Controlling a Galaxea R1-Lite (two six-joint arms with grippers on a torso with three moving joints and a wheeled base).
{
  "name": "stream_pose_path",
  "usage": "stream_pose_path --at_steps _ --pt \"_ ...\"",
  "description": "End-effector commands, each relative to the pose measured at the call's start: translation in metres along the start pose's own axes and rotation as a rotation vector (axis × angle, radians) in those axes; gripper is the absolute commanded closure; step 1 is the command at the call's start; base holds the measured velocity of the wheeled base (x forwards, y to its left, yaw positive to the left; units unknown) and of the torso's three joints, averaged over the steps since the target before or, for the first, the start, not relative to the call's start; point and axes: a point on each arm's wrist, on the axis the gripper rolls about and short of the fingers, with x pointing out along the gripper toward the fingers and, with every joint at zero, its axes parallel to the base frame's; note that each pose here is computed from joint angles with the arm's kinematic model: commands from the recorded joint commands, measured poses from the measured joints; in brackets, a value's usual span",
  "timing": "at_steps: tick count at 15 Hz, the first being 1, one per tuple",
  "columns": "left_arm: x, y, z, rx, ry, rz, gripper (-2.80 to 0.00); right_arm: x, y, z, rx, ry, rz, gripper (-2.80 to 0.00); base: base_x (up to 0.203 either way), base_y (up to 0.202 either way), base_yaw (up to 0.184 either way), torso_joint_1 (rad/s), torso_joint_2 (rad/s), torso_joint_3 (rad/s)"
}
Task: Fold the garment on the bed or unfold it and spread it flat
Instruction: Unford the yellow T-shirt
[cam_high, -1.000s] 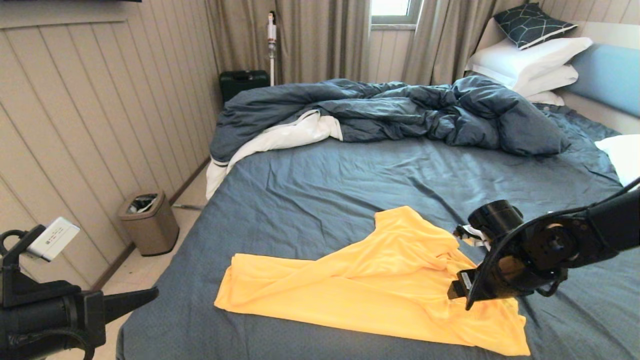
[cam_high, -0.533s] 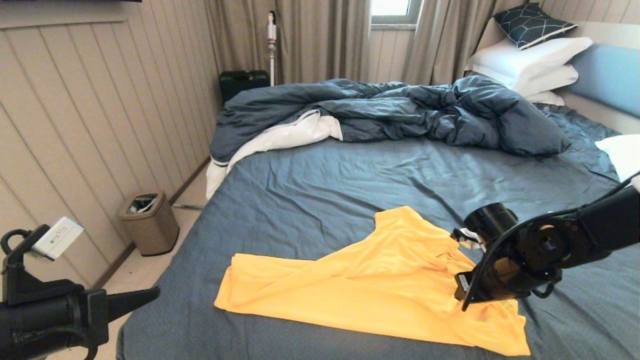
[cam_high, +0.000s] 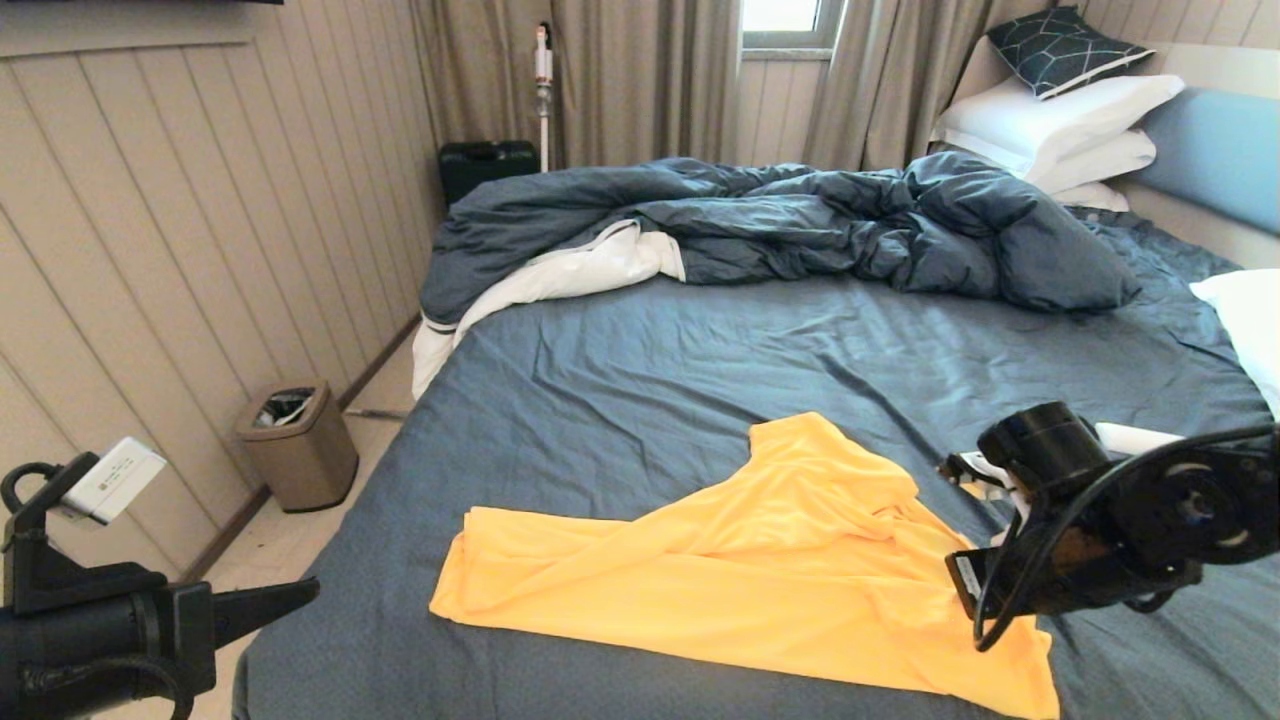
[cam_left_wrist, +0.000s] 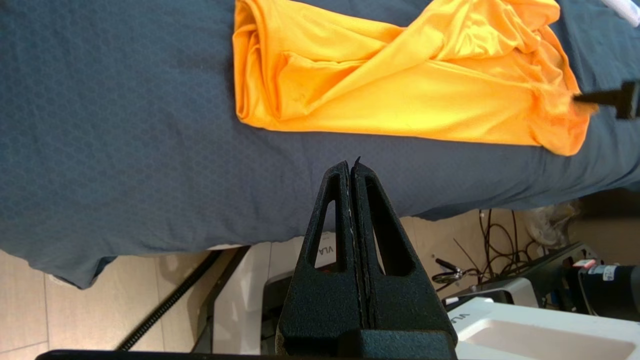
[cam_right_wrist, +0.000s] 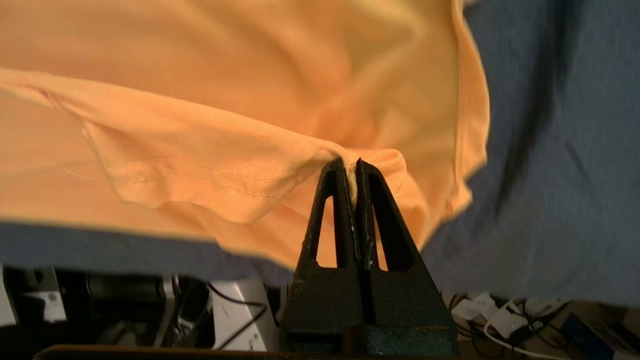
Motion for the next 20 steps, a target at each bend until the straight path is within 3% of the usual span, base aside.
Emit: stream_pose_path --at_steps 1,7,12,16,17,20 --pt "-0.002 -0.001 -0.001 0.001 -0.008 -0.005 0.0 -0.016 -0.005 -0.015 0.003 -0.019 -0.001 0.0 0.0 0.0 0.0 0.0 0.0 0.0" --pt "-0.014 -0.005 -0.005 0.005 -0.021 -0.008 0.0 -0.032 -0.014 -0.094 -0.012 0.075 0.001 0.0 0.0 0.0 0.0 0.0 0.0 0.0" --pt "-0.014 -0.005 -0.006 0.003 -0.019 -0.01 0.0 -0.044 -0.019 -0.148 -0.042 0.092 0.012 0.0 0.0 0.0 0.0 0.0 0.0 0.0" --pt "-0.014 -0.005 -0.006 0.005 -0.021 -0.01 0.0 -0.042 -0.016 -0.153 -0.071 0.11 0.019 0.0 0.0 0.0 0.0 0.0 0.0 0.0" --pt "-0.014 -0.005 -0.006 0.004 -0.019 -0.01 0.0 -0.042 -0.016 -0.153 -0.075 0.111 0.02 -2.8 0.0 0.0 0.0 0.0 0.0 0.0" --pt "-0.014 -0.005 -0.006 0.005 -0.02 -0.01 0.0 -0.045 -0.015 -0.15 -0.083 0.082 0.028 -2.8 0.0 0.0 0.0 0.0 0.0 0.0"
